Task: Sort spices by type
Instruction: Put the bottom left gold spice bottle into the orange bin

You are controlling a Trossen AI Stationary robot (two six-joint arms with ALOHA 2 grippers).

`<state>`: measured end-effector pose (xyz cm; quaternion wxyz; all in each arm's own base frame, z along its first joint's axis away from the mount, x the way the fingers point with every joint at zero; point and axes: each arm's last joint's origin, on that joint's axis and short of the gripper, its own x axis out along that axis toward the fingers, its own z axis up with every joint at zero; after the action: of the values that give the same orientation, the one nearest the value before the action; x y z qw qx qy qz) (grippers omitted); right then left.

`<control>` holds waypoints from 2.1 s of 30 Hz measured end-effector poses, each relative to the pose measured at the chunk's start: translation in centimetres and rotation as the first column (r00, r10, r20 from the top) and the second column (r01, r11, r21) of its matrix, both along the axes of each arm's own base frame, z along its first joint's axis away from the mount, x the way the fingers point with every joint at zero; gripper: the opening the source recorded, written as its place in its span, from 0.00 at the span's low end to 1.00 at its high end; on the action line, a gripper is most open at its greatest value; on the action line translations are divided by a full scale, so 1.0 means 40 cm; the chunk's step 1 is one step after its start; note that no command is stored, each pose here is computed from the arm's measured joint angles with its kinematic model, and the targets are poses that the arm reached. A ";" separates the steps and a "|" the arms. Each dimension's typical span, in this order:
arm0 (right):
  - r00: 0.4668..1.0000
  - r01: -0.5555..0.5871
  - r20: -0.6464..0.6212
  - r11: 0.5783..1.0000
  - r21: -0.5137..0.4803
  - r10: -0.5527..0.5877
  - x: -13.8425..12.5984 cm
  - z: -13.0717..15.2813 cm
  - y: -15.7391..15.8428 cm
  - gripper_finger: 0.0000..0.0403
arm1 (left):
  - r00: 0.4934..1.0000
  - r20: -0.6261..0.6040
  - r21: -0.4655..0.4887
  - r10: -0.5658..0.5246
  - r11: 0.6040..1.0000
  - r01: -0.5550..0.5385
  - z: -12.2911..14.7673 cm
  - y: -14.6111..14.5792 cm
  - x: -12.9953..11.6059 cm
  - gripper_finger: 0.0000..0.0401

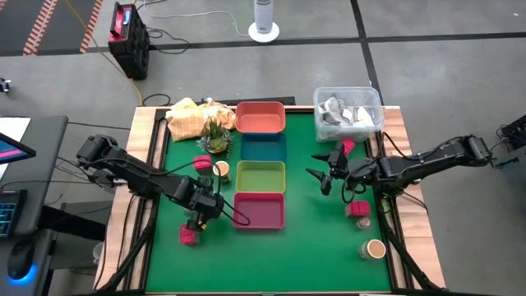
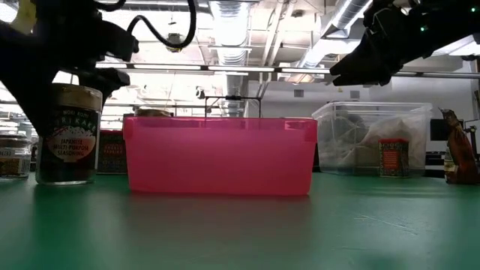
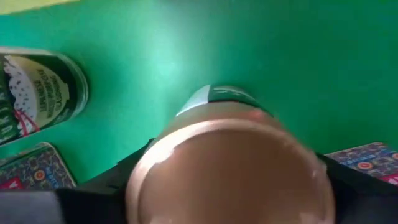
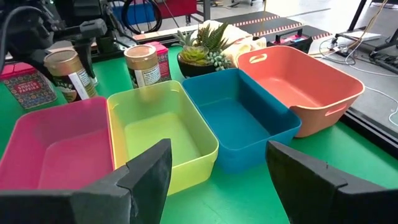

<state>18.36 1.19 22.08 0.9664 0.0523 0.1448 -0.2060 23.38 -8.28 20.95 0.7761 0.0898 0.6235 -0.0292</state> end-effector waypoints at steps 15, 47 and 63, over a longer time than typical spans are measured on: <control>1.000 0.011 0.013 0.999 0.031 -0.011 0.000 0.000 0.000 0.71 | 0.993 0.107 -0.114 0.048 0.993 -0.036 0.166 0.050 0.020 0.67; 0.996 -0.001 0.087 0.998 0.068 -0.005 0.018 0.001 0.033 0.71 | 0.917 0.294 0.058 0.269 0.953 -0.298 0.276 0.637 0.285 0.67; 0.995 -0.047 0.091 0.995 0.084 0.039 0.014 0.000 0.059 0.71 | 0.883 0.185 0.054 0.431 0.893 -0.447 0.166 0.894 0.242 0.67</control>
<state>18.93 3.55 22.10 0.9729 0.0998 0.1113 -0.1762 33.07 27.49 27.58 0.8072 -0.0148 0.5605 0.1846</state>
